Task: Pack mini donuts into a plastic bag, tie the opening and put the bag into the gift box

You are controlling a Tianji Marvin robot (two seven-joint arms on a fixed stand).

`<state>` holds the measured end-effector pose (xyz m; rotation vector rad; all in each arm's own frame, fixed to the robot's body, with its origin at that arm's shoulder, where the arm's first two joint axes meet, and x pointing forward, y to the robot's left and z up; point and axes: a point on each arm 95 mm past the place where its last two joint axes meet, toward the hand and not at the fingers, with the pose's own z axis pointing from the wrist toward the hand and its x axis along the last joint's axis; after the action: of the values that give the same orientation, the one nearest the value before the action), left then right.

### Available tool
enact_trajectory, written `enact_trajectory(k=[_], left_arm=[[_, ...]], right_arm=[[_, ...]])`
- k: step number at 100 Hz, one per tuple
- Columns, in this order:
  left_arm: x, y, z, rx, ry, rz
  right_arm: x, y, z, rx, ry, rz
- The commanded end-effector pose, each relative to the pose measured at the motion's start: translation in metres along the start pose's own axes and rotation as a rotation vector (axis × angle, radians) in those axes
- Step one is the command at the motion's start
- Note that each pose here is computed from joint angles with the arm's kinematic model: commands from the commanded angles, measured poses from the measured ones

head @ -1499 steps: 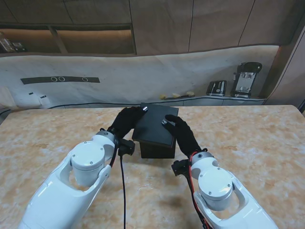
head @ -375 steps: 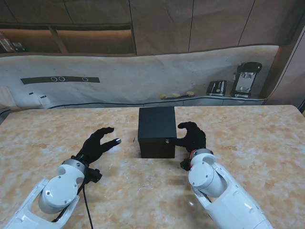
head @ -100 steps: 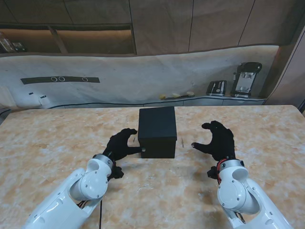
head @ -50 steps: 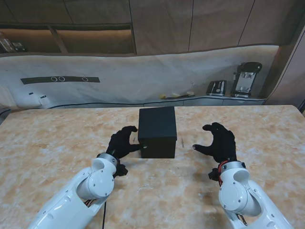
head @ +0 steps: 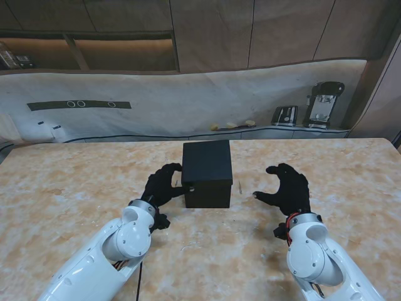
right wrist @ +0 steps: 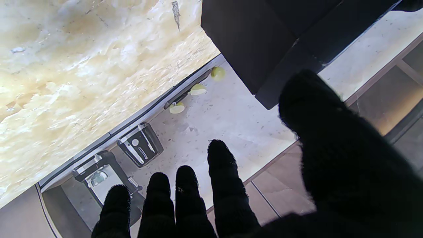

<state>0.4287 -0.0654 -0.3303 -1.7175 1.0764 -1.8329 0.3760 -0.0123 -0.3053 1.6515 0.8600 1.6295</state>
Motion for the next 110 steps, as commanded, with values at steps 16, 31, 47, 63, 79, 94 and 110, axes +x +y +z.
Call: enact_trajectory(k=[16, 31, 47, 63, 79, 94, 110], left_arm=[[0.008, -0.003, 0.002, 0.006, 0.031, -0.016], [0.010, -0.004, 0.003, 0.015, 0.041, -0.022], [0.010, -0.004, 0.003, 0.024, 0.045, -0.022], [0.009, -0.003, 0.002, 0.018, 0.030, -0.027], [0.004, -0.002, -0.004, 0.003, 0.011, -0.036], [-0.001, -0.009, -0.014, -0.007, 0.021, -0.042], [-0.001, -0.027, -0.027, 0.009, 0.057, -0.052]], right_arm=[[0.001, -0.007, -0.004, 0.027, -0.004, 0.010], [0.002, -0.008, -0.005, 0.030, -0.006, 0.013], [0.002, -0.009, -0.005, 0.033, -0.005, 0.013], [0.002, -0.010, -0.005, 0.038, -0.005, 0.015], [0.003, -0.010, -0.004, 0.037, -0.002, 0.017], [0.006, -0.005, 0.000, 0.033, 0.020, 0.025], [0.012, 0.003, 0.007, 0.026, 0.063, 0.034]])
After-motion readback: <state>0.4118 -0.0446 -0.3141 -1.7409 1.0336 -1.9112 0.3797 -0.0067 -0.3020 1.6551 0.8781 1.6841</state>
